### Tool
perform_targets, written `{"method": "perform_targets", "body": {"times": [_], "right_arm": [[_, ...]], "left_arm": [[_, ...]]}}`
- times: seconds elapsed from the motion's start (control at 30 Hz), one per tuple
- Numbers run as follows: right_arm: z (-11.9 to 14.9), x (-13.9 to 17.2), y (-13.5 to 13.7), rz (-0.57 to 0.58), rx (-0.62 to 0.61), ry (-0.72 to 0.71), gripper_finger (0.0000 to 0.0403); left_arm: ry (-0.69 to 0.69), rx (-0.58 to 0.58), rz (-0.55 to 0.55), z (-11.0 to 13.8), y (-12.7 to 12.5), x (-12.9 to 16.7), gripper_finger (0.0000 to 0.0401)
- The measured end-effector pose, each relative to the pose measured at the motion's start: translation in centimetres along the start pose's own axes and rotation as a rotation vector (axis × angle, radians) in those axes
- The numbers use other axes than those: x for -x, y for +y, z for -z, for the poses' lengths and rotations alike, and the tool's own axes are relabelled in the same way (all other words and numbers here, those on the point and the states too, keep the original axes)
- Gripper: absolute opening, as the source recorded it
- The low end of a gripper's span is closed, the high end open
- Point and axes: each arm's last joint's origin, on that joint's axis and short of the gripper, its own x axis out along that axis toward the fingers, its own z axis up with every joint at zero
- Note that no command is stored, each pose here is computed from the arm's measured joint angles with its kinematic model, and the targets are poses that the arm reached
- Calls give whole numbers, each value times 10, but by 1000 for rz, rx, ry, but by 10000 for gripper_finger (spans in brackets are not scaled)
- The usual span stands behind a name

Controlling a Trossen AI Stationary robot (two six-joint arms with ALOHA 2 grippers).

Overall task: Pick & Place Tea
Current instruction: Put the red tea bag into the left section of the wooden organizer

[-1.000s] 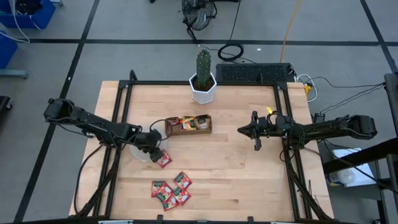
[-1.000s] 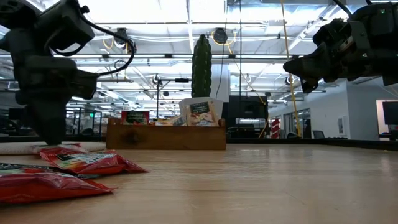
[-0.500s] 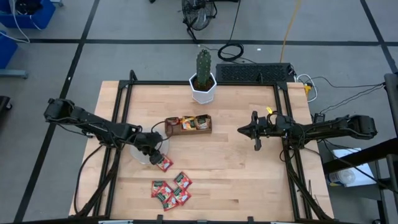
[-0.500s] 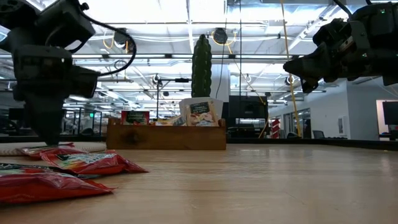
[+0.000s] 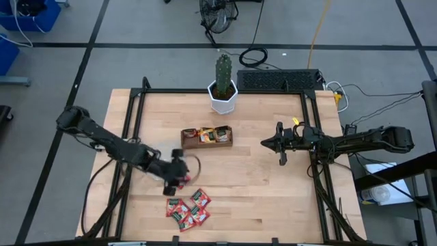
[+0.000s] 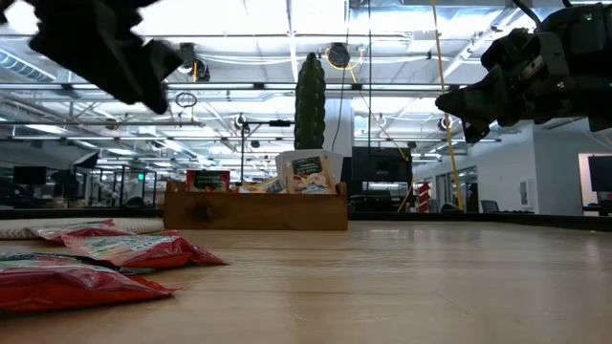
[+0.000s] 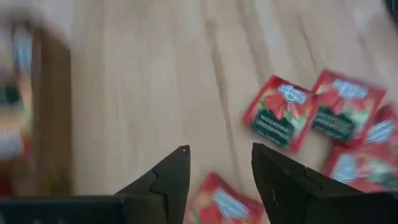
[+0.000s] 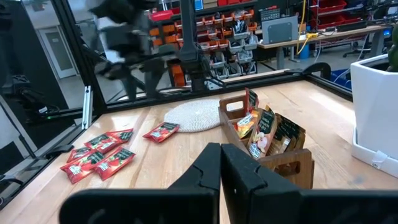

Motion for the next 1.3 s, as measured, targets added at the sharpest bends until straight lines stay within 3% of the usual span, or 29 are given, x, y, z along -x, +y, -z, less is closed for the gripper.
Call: {"method": "perform_targets", "body": {"times": [0.1, 0.2, 0.33, 0.43, 0.57, 0.8, 0.97, 1.1, 1.3], "right_arm": [[0, 0, 0, 2, 7, 0, 0], [0, 0, 0, 3, 12, 0, 0], [0, 0, 0, 4, 14, 0, 0], [0, 0, 0, 4, 12, 2, 0], [0, 0, 0, 5, 14, 2, 0], [0, 0, 0, 5, 14, 3, 0], [1, 0, 0, 5, 14, 6, 0], [1, 0, 0, 5, 14, 7, 0], [1, 0, 0, 5, 14, 6, 0]], "left_arm": [[62, -199, -43, -9, -14, -16, 175], [217, -258, -44, -9, -24, -35, 175], [546, -259, -72, 6, -29, -55, 175], [673, -322, -83, 10, -33, -65, 175], [687, -407, -80, 8, -40, -73, 178], [683, -455, -51, 5, -43, -73, 214], [729, -402, -4, 15, -34, -77, 240], [683, -410, 20, 17, -28, -85, 250], [635, -381, 154, 23, -18, -94, 230]]}}
